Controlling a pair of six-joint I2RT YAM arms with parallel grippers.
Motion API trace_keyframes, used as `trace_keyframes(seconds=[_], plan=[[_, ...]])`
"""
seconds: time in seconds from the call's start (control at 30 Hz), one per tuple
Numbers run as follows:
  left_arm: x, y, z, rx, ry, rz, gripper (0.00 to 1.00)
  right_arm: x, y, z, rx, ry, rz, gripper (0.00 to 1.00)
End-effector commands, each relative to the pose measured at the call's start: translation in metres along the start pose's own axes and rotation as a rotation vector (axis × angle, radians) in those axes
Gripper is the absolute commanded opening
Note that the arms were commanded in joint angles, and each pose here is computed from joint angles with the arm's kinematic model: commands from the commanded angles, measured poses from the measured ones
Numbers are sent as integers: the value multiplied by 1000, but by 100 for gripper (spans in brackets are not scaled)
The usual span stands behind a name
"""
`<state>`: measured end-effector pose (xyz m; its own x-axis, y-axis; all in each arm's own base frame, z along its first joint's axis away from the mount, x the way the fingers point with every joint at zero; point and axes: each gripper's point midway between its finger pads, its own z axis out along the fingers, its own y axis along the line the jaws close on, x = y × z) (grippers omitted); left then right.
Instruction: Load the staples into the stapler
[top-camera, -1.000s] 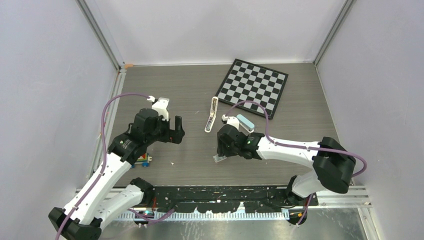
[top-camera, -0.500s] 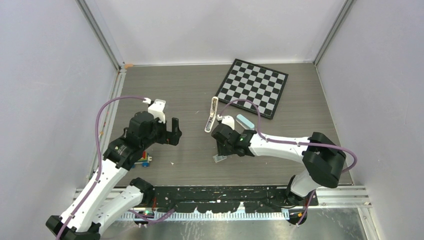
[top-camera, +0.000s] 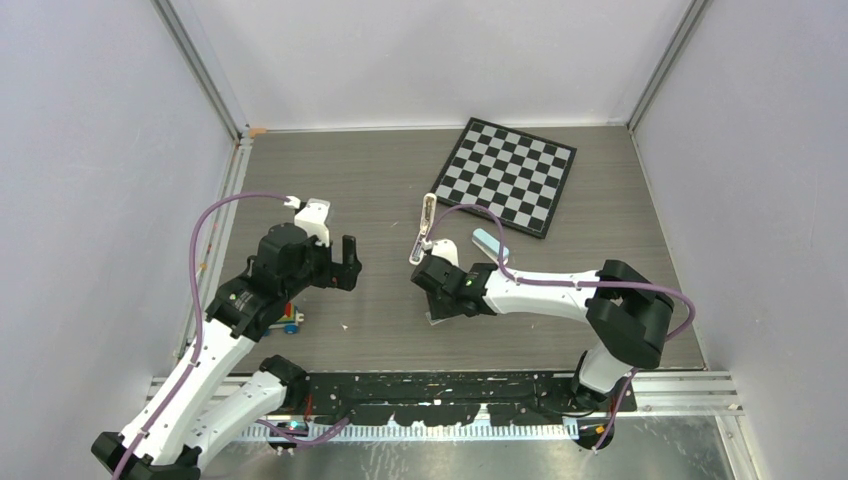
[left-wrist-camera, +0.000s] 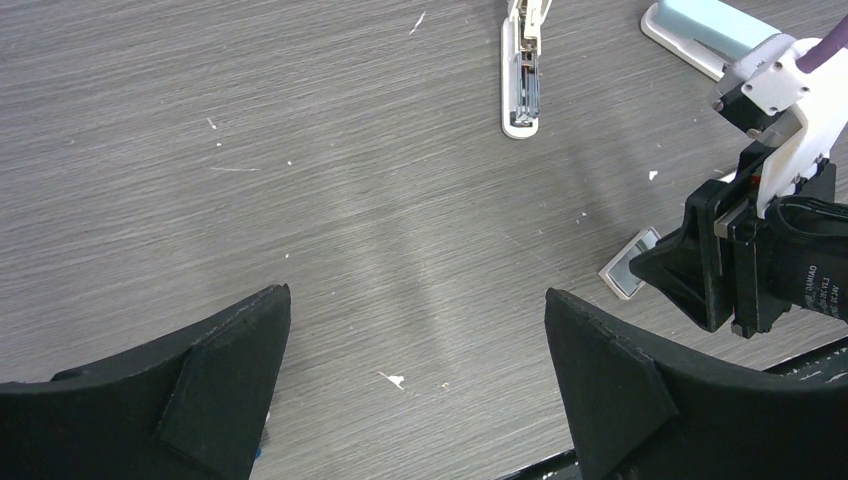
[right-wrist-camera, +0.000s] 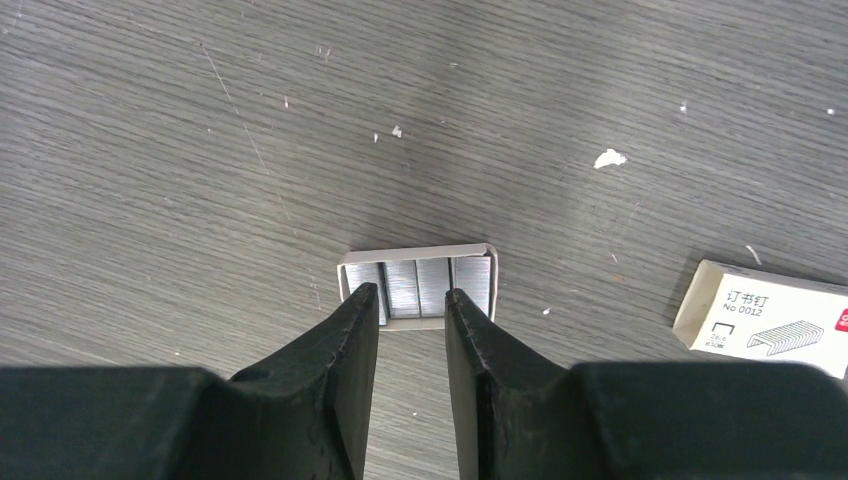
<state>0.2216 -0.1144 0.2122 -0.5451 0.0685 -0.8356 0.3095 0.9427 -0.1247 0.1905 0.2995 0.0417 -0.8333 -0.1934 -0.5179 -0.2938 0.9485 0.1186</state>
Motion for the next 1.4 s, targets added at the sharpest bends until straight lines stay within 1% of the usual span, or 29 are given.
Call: trace_keyframes(seconds=[0.0,0.23,0.67,0.83,1.03,1.17,1.37], plan=[[-6,3,-3,-13,-32,11,100,-18,16,-9,-54,-51,7,37],[-6,4,-3,-16,-35,11,100,-9,25,-3,-111,-28,-1,38],[-6,5,-4,-20,-40,8,100,8,24,11,-109,31,-18,37],[-6,5,-4,-22,-44,8,100,8,19,11,-88,23,-17,34],[-6,5,-4,-21,-46,7,100,5,19,7,-94,11,-13,34],[-6,5,-4,-22,-44,6,100,3,27,3,-129,12,2,39],[-6,5,-4,-21,-47,6,100,-6,25,-4,-117,-16,-1,39]])
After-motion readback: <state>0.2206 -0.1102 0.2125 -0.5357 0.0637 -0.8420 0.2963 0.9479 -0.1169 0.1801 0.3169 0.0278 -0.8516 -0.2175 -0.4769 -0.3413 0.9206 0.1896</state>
